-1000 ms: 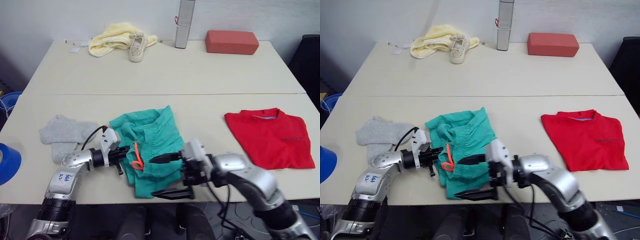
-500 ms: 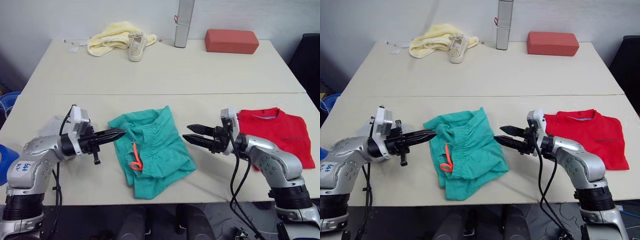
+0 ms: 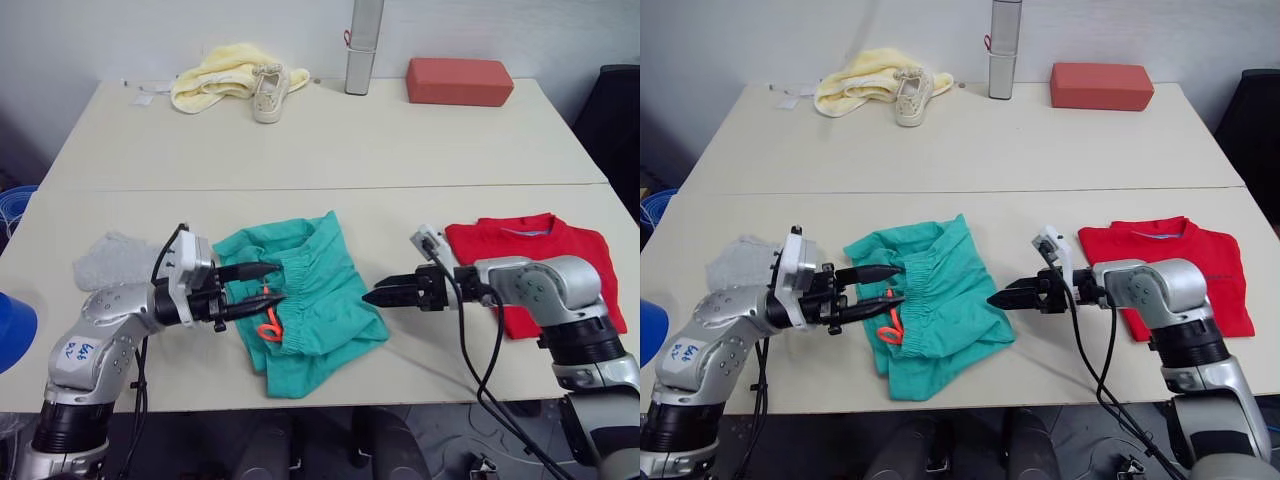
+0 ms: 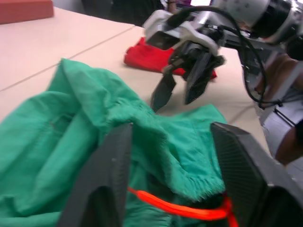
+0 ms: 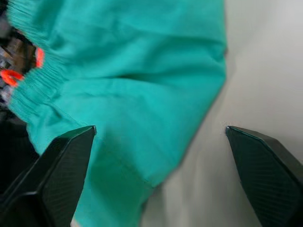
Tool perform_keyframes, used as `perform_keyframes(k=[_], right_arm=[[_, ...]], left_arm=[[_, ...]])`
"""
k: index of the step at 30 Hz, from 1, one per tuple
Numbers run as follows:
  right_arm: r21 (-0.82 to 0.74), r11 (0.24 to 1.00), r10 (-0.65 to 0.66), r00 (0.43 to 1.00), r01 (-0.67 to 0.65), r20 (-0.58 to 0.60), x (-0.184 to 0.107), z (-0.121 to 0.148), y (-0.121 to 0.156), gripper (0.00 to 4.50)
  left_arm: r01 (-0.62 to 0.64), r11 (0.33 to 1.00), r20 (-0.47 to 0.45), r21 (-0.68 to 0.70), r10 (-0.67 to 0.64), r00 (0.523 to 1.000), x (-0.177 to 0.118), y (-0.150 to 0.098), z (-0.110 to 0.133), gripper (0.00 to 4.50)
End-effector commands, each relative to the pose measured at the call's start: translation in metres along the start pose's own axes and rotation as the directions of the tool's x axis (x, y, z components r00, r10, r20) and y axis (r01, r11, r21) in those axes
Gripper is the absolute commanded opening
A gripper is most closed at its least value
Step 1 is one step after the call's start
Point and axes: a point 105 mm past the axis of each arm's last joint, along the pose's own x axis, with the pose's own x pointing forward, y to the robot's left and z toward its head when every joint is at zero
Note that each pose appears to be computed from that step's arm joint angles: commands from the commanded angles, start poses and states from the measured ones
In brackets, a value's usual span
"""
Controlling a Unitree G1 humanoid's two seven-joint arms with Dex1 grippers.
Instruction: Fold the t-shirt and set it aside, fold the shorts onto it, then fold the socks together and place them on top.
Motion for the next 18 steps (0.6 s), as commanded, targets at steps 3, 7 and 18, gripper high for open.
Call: perform_keyframes(k=[3, 7, 18], right_arm=[[0.062, 0.998, 0.031, 0.997, -0.027, -0.071, 0.015, -0.007, 0.004, 4.5], [0.147, 0.984, 0.116, 0.988, -0.101, -0.098, 0.033, -0.006, 0.016, 4.5], [0.203, 0.978, 0.049, 0.998, -0.056, 0.041, 0.048, 0.013, 0.0, 1.33]], left_arm=[[0.019, 0.999, 0.012, 0.048, -0.019, 1.0, 0.0, -0.009, 0.006, 3.42], [0.005, 0.999, 0.015, 0.051, -0.006, 1.0, -0.001, -0.013, 0.003, 3.42], [-0.018, 0.998, 0.011, 0.067, 0.017, 1.0, -0.006, -0.012, -0.002, 3.44]])
